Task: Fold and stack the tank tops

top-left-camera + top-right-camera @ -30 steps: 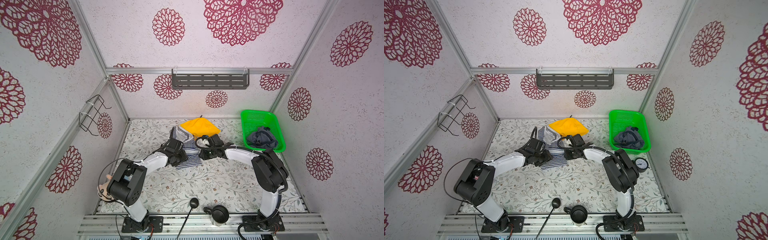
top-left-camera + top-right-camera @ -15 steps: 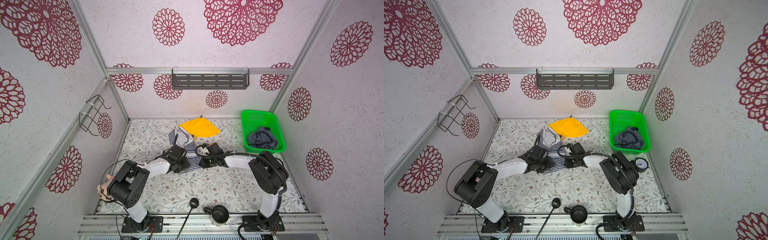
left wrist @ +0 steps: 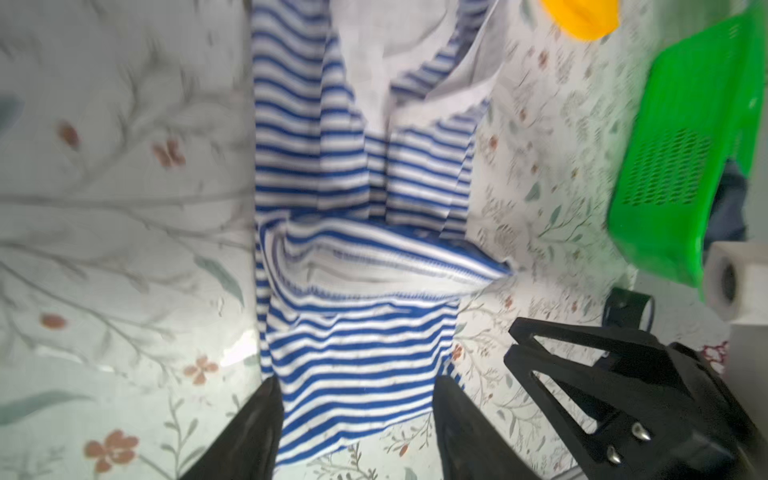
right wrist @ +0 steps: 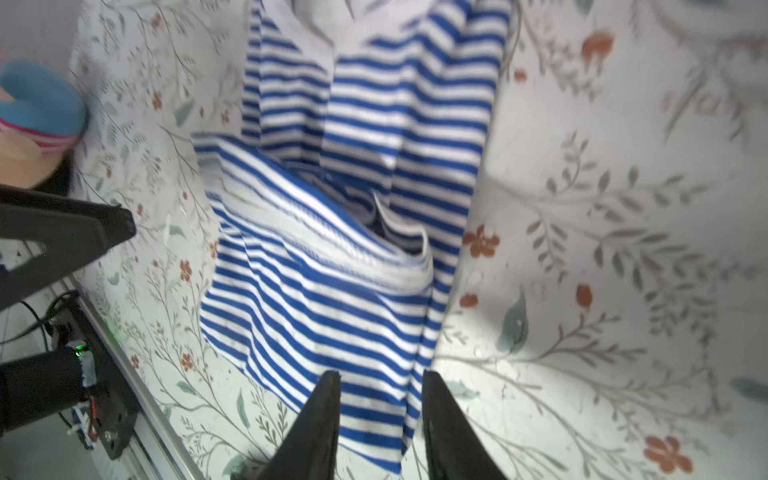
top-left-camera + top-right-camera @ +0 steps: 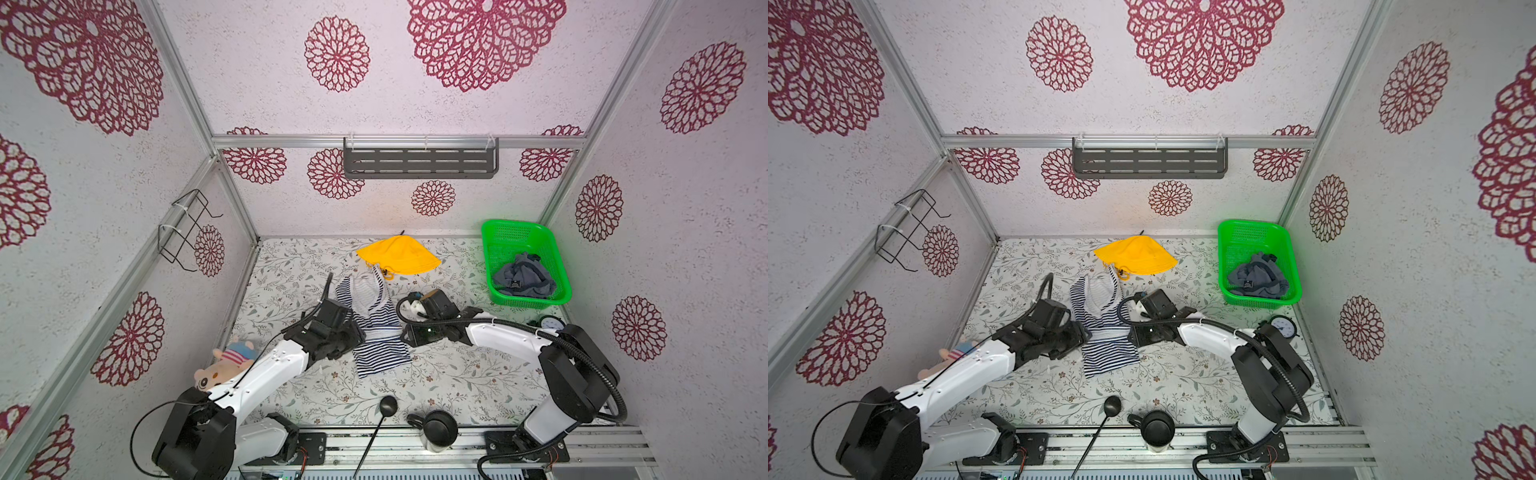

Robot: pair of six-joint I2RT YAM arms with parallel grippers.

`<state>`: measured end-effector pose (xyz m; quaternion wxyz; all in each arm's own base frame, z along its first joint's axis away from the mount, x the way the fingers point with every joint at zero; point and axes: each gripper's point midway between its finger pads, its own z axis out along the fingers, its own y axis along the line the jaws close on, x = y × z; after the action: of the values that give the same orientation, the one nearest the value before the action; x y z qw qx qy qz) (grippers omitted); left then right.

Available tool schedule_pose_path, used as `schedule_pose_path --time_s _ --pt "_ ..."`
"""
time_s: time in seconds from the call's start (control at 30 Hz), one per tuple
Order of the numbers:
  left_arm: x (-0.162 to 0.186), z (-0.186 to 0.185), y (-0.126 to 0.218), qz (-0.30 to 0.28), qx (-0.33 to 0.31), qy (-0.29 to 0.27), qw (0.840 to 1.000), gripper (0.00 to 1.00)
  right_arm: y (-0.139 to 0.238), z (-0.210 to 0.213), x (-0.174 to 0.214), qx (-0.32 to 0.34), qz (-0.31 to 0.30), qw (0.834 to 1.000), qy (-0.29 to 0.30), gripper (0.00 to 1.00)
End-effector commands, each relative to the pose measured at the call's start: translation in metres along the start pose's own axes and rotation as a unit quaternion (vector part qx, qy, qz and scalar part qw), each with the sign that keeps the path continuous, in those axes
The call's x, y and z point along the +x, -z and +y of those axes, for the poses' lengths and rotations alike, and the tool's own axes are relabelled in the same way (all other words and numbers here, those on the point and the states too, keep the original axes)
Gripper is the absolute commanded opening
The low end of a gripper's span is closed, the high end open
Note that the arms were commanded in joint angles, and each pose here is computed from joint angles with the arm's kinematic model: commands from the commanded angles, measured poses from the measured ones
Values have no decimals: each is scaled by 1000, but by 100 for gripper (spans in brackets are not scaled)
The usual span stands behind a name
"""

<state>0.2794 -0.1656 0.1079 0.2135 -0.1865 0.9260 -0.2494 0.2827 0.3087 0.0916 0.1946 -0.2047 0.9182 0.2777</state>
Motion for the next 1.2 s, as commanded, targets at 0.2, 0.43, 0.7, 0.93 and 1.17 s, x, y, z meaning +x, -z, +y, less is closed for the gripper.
schedule_pose_path --time_s 0.2,0.43,0.7,0.93,1.17 --pt "-16 1 -27 6 14 -26 1000 71 -21 2 -22 -33 17 997 72 47" --pt "-4 10 -49 22 -1 -19 1000 73 -37 9 -19 -67 27 996 58 45" --pt "-1 10 -72 36 -8 -18 999 52 -44 6 -21 -66 19 997 43 31" --pt "-2 5 -57 27 -10 -16 999 4 -34 14 -32 -69 1 997 44 2" --pt "-16 -2 -20 -15 -14 -27 999 0 -5 24 -54 -62 -36 996 53 0"
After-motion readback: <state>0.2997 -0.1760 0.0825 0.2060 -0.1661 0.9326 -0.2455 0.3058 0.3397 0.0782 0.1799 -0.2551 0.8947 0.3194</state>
